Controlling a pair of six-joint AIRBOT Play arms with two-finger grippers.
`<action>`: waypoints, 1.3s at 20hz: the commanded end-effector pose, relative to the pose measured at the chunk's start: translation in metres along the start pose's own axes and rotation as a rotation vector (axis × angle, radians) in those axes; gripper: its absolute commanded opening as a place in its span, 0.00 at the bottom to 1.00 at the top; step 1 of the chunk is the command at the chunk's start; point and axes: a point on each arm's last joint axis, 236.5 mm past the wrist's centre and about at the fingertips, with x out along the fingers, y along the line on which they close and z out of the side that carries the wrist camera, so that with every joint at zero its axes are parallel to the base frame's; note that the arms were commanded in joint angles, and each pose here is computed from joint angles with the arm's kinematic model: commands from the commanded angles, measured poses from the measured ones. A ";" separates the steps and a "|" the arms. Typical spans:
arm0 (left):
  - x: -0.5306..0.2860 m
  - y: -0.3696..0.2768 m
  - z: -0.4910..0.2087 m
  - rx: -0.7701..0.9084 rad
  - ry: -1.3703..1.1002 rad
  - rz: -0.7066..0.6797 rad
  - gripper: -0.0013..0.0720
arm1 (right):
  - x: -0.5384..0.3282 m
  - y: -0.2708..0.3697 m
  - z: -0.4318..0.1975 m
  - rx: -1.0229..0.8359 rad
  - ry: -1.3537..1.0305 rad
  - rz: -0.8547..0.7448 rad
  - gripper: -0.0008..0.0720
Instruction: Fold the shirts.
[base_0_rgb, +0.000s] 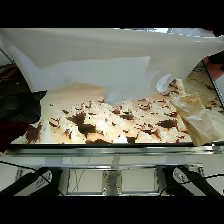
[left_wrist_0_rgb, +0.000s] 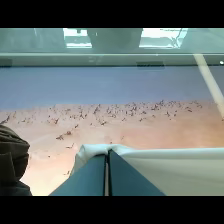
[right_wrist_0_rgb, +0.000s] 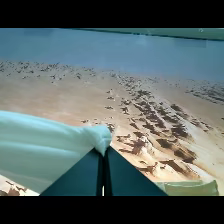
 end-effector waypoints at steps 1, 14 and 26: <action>-0.029 -0.011 0.009 0.034 -0.034 -0.007 0.02 | -0.038 -0.002 0.002 -0.041 -0.041 -0.086 0.04; -0.002 -0.011 -0.062 -0.012 0.232 -0.046 0.02 | 0.010 0.009 0.073 0.040 -0.299 0.087 0.04; 0.307 0.031 -0.240 -0.306 0.324 0.048 0.12 | 0.421 0.055 -0.155 0.359 0.213 0.213 0.05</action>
